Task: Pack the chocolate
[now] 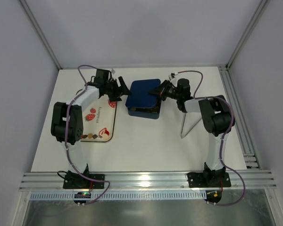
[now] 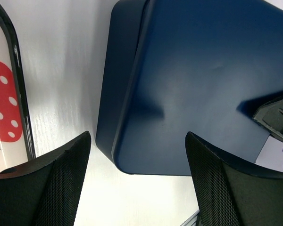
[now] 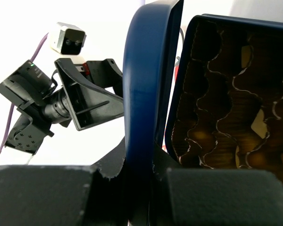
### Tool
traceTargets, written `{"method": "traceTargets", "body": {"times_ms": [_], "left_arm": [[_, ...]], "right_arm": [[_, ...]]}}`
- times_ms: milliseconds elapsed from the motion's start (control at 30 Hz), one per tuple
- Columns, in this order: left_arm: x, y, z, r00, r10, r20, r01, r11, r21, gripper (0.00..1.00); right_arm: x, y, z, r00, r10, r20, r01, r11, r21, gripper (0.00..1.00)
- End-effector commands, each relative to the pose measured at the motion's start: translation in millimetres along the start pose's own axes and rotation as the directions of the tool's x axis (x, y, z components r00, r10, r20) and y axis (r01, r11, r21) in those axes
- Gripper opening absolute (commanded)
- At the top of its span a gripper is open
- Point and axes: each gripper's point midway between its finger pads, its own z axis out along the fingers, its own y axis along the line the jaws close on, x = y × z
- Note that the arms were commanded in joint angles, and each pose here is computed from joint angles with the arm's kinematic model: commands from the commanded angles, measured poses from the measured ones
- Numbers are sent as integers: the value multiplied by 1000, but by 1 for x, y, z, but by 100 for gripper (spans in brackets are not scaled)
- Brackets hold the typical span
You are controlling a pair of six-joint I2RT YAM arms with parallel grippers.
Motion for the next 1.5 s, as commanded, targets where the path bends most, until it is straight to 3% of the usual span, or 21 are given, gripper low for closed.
{"method": "traceTargets", "body": {"times_ms": [0,633,1100,1467], "left_arm": [[-11,-20,5,997,66,27,-68,996,62,79],[-1,-22,23,997,70,-9,-70,996,50,77],[8,-24,38,993,107,-53,-106,994,25,76],[17,-26,51,989,123,-78,-123,992,4,76]], "right_arm": [[-4,15,-4,999,-43,1,43,996,-81,4],[-2,-14,-22,999,40,-12,-41,997,-67,5],[-5,-25,-37,998,62,13,-61,996,-60,27],[-13,-35,-64,996,76,55,-73,996,-50,32]]}}
